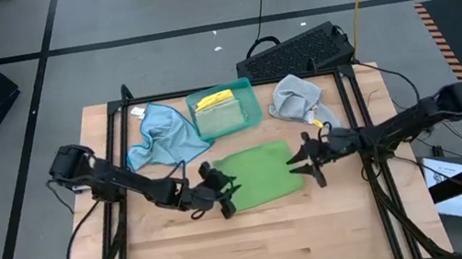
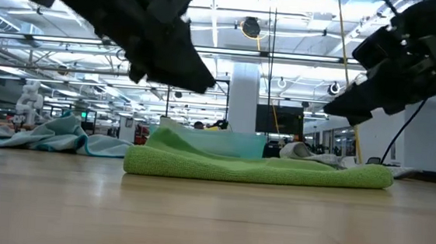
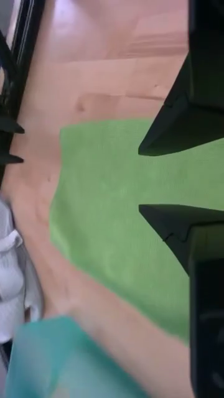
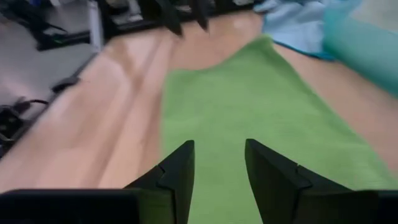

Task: Fold microfiber towels
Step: Fold the green microfiber cloth

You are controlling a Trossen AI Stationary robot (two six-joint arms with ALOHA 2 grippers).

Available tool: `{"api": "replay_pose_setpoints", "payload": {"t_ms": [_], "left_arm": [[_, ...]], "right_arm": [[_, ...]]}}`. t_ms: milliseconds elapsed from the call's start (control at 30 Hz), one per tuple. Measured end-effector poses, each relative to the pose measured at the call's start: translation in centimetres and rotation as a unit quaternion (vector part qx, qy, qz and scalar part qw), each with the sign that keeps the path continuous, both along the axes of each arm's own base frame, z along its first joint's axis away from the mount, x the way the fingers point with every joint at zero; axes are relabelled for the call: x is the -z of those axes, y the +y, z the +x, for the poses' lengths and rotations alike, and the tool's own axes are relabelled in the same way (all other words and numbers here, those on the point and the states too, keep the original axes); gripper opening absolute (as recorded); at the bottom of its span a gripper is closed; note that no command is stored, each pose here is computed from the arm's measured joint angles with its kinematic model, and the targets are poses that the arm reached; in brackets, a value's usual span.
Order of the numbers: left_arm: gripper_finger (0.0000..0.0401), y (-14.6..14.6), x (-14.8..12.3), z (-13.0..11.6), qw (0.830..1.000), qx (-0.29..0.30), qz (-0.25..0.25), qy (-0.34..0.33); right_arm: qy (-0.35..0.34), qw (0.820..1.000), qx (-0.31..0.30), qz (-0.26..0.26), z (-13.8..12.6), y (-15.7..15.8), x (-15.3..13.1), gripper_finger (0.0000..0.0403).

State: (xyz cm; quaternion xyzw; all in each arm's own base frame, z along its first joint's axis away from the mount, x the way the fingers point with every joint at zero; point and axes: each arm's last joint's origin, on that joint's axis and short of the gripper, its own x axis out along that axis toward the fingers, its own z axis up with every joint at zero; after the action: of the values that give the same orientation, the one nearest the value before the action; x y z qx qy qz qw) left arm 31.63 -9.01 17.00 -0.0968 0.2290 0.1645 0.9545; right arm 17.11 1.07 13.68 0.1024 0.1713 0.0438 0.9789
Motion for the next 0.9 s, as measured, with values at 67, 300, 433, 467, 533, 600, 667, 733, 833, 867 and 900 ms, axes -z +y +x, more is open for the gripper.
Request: {"api": "replay_pose_setpoints", "payload": {"t_ms": [67,300,433,467,533,600,667,733,833,867,900], "left_arm": [[0.0129,-0.4,1.1,0.7,1.000,0.008,-0.004,-0.012],[0.0107,-1.3,4.8,2.0,0.999,0.032,-0.008,-0.020],[0.0096,-1.3,6.6,2.1,0.999,0.032,-0.022,0.004],[0.0094,-1.4,7.0,2.0,0.999,0.037,-0.028,0.011],[0.0093,-1.5,7.9,1.9,0.998,0.043,-0.040,0.030],[0.0093,-1.6,8.4,1.8,0.997,0.042,-0.056,0.040],[0.0093,-1.9,8.6,1.7,0.996,0.043,-0.071,0.045],[0.0093,-2.3,8.7,1.5,0.994,0.047,-0.081,0.050],[0.0093,-3.5,8.7,1.1,0.991,0.068,-0.099,0.055],[0.0093,-3.9,8.7,1.0,0.990,0.075,-0.106,0.055],[0.0093,-4.4,8.7,0.8,0.988,0.083,-0.115,0.054]], "right_arm": [[-0.003,1.000,-0.001,0.004,-0.1,0.5,0.3,0.0132],[0.004,1.000,-0.003,-0.014,0.7,2.1,1.7,0.0119],[0.006,1.000,-0.012,-0.026,1.2,2.4,2.8,0.0094],[0.014,0.999,-0.012,-0.028,1.4,2.4,3.2,0.0086],[0.032,0.999,-0.012,-0.030,1.7,2.5,4.1,0.0071],[0.044,0.998,-0.013,-0.031,2.2,2.6,4.8,0.0056],[0.059,0.998,-0.014,-0.027,2.8,2.8,5.6,0.0041],[0.082,0.996,-0.016,-0.021,3.2,3.1,6.5,0.0027],[0.099,0.995,-0.021,-0.003,3.8,3.9,7.5,0.0010],[0.104,0.994,-0.024,0.007,4.0,4.2,7.7,0.0006],[0.108,0.994,-0.030,0.013,4.1,4.7,8.0,0.0003]]}}
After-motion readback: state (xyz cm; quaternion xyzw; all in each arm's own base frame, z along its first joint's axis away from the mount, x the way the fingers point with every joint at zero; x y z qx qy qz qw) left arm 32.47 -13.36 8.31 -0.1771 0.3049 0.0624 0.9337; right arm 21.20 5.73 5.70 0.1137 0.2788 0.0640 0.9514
